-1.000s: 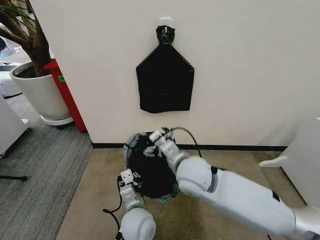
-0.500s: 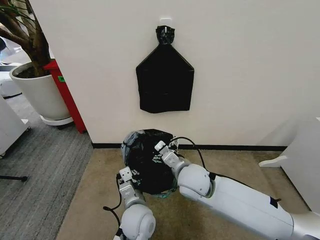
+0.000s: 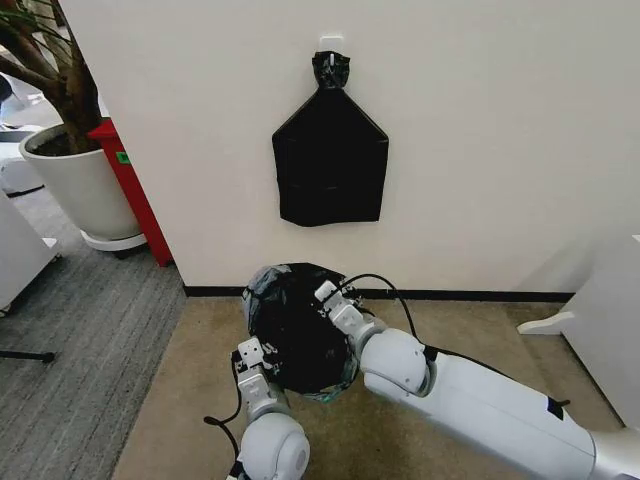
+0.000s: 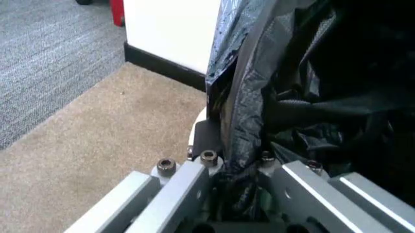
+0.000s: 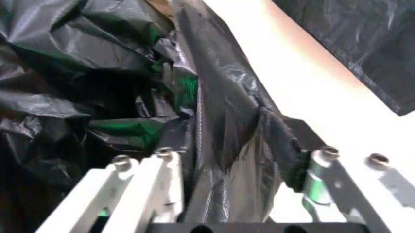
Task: Place the garbage bag over the trash bin.
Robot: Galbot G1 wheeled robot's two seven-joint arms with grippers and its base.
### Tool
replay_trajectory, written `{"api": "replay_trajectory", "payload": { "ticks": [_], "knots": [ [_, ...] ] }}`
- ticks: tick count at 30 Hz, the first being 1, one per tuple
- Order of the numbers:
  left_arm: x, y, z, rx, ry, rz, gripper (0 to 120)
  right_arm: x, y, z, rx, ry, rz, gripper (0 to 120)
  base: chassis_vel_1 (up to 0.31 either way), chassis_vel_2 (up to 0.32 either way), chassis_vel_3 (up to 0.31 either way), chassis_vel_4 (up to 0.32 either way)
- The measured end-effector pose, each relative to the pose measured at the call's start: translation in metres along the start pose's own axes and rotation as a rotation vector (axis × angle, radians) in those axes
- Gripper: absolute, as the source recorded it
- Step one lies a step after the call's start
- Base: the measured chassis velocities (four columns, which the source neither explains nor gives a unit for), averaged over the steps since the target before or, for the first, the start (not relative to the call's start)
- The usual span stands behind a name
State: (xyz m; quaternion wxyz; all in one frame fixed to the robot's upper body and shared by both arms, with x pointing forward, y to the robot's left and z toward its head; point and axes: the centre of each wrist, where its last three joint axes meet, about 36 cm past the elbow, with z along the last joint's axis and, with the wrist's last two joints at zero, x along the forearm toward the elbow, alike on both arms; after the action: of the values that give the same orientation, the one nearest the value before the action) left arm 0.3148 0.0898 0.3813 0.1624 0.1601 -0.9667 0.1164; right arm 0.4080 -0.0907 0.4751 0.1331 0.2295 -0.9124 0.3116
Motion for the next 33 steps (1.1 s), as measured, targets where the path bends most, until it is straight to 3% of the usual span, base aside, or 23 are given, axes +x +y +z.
{"api": "replay_trajectory", "payload": {
  "ticks": [9, 18, 29, 33],
  "knots": [
    [0.002, 0.001, 0.000, 0.000, -0.004, -0.002, 0, 0.000, -0.003, 0.001, -0.007, 0.002, 0.009, 0, 0.000, 0.000, 0.000, 0.000],
    [0.011, 0.007, 0.004, -0.010, -0.001, 0.014, 0, -0.007, -0.022, -0.007, -0.048, -0.002, 0.010, 0, 0.000, 0.000, 0.000, 0.000],
    [0.028, 0.027, 0.003, -0.021, -0.020, 0.087, 0, -0.019, -0.092, -0.003, -0.404, 0.138, -0.120, 0, 0.000, 0.000, 0.000, 0.000],
    [0.031, 0.037, -0.003, 0.024, -0.003, 0.182, 0, -0.015, -0.113, 0.012, -0.563, 0.172, -0.141, 0, 0.000, 0.000, 0.000, 0.000]
  ]
}}
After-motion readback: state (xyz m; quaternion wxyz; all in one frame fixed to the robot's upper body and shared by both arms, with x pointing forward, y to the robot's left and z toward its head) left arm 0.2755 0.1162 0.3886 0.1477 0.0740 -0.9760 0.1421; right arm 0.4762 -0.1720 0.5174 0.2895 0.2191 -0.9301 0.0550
